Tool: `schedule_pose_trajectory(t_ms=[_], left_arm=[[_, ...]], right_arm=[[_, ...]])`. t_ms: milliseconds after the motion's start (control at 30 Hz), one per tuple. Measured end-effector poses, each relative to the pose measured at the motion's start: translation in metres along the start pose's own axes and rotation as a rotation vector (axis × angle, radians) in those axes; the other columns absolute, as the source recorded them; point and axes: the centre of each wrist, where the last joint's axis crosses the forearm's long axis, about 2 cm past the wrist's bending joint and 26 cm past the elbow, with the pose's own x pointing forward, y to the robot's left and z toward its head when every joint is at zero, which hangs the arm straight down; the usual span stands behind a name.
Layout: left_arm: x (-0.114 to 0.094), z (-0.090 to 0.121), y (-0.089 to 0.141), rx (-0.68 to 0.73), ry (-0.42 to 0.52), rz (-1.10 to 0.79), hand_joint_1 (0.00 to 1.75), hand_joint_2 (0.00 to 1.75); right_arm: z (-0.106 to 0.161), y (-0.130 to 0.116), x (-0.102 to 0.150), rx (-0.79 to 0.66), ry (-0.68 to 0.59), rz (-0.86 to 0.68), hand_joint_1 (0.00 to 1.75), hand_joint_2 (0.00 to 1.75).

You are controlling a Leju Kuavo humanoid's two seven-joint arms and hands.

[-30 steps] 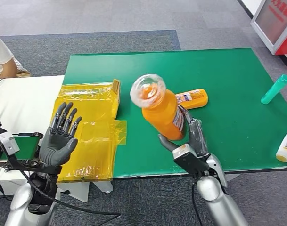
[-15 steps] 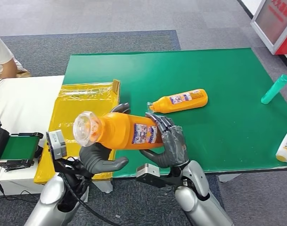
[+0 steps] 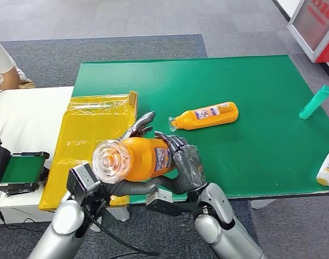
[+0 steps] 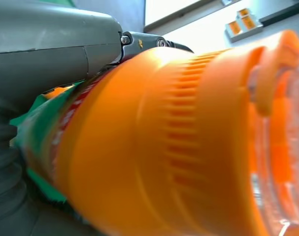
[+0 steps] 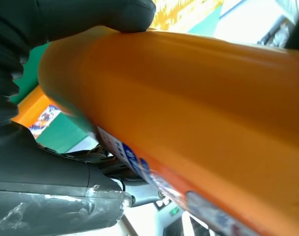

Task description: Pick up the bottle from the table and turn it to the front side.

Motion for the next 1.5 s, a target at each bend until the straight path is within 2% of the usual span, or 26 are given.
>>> schedule_pose_trajectory(t_ms=[33, 467, 667, 700, 733, 800, 833, 867, 933, 1033, 1200, 1333, 1500], left_arm=[[0.001, -0.001, 0.001, -0.005, -0.003, -0.016, 1.75, 1.75], [0.005, -0.006, 0.005, -0.031, -0.016, -0.046, 1.75, 1.75], [0.004, -0.004, 0.007, -0.035, -0.018, 0.002, 1.75, 1.75], [0.003, -0.003, 0.007, -0.030, -0.018, 0.007, 1.75, 1.75], [0.003, -0.001, 0.007, -0.020, -0.019, 0.005, 1.75, 1.75], [0.002, 0.002, 0.008, 0.018, -0.025, -0.022, 1.75, 1.75], [0.002, 0.004, 0.008, 0.043, -0.028, -0.046, 1.75, 1.75], [0.002, 0.007, 0.009, 0.075, -0.031, -0.072, 1.75, 1.75], [0.003, 0.011, 0.014, 0.146, -0.030, -0.111, 1.75, 1.75], [0.002, 0.025, 0.035, 0.289, 0.012, -0.190, 1.75, 1.75], [-0.004, 0.054, 0.074, 0.457, 0.182, -0.356, 1.75, 1.75], [-0.013, 0.077, 0.101, 0.579, 0.338, -0.583, 1.75, 1.75], [-0.022, 0.093, 0.116, 0.628, 0.423, -0.657, 1.75, 1.75]], right_arm=[[0.000, 0.000, 0.001, 0.008, -0.001, -0.002, 1.75, 1.75], [-0.002, -0.001, 0.004, 0.018, -0.008, -0.009, 1.75, 1.75], [0.000, 0.000, 0.005, 0.026, 0.002, -0.037, 1.75, 1.75], [0.000, 0.000, 0.005, 0.026, 0.006, -0.043, 1.67, 1.75], [0.000, 0.000, 0.004, 0.026, 0.011, -0.050, 1.30, 1.75], [0.000, -0.001, 0.003, 0.024, 0.028, -0.066, 0.42, 1.75], [0.000, -0.001, 0.003, 0.023, 0.039, -0.078, 0.06, 1.75], [0.001, -0.001, 0.001, 0.021, 0.053, -0.092, 0.00, 1.75], [0.003, -0.003, -0.003, 0.008, 0.084, -0.120, 0.00, 1.75], [0.010, -0.011, -0.011, -0.032, 0.138, -0.146, 0.00, 1.75], [0.023, -0.030, -0.013, -0.103, 0.187, -0.227, 0.00, 1.75], [0.034, -0.046, -0.009, -0.149, 0.178, -0.348, 0.00, 1.75], [0.039, -0.059, -0.002, -0.192, 0.158, -0.365, 0.00, 1.75]])
